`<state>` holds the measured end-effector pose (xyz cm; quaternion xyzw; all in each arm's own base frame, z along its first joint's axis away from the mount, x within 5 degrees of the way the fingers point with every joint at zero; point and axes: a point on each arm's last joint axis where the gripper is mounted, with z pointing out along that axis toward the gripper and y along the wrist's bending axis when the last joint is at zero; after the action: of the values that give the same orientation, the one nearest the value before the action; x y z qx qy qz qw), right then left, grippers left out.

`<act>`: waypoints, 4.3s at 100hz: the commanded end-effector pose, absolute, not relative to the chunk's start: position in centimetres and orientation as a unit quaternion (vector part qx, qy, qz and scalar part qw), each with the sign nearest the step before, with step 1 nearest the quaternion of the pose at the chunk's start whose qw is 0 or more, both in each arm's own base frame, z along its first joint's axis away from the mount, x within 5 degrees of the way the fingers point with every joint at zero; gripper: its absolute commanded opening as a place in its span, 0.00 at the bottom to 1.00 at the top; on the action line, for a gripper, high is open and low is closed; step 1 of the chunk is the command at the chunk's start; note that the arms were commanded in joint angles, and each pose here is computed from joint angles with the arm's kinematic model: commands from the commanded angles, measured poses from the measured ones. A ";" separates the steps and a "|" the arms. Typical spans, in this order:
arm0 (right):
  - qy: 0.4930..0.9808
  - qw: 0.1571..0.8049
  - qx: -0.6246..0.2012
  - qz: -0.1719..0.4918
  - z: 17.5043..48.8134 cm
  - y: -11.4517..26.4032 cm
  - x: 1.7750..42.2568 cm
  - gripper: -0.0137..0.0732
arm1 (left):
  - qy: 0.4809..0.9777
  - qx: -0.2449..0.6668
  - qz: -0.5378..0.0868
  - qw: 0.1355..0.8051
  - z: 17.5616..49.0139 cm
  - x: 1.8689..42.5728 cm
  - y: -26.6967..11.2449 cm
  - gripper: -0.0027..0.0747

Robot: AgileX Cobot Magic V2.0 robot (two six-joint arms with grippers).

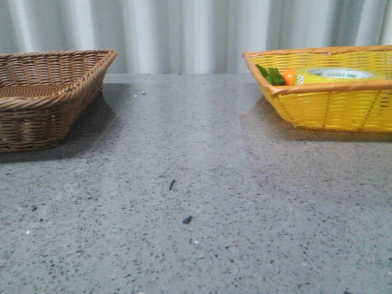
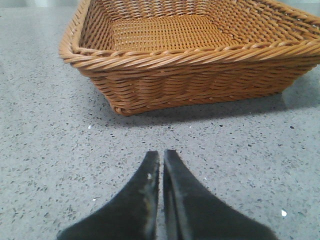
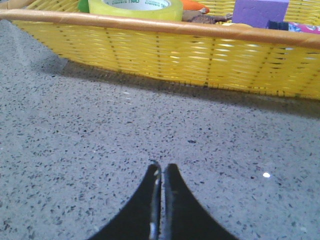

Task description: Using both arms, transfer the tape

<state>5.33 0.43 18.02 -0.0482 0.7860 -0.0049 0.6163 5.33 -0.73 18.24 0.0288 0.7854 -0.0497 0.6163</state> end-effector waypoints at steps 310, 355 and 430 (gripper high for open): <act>0.616 0.780 0.083 0.075 22.6 -0.4 5.1 0.09 | 0.593 -0.129 -0.184 0.773 23.5 5.0 0.1 0.01; 0.690 0.706 0.049 0.154 33.6 1.3 6.3 0.10 | 0.734 0.000 -0.166 0.658 35.1 8.2 -2.2 0.09; 0.898 0.377 -0.103 0.203 42.4 4.6 26.0 0.63 | 0.765 0.098 -0.234 0.592 37.0 11.8 -5.7 0.59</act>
<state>24.33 4.42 41.31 -0.0928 0.9013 0.1980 0.3739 11.60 -5.73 35.21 0.1112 0.7965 -0.2250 0.5500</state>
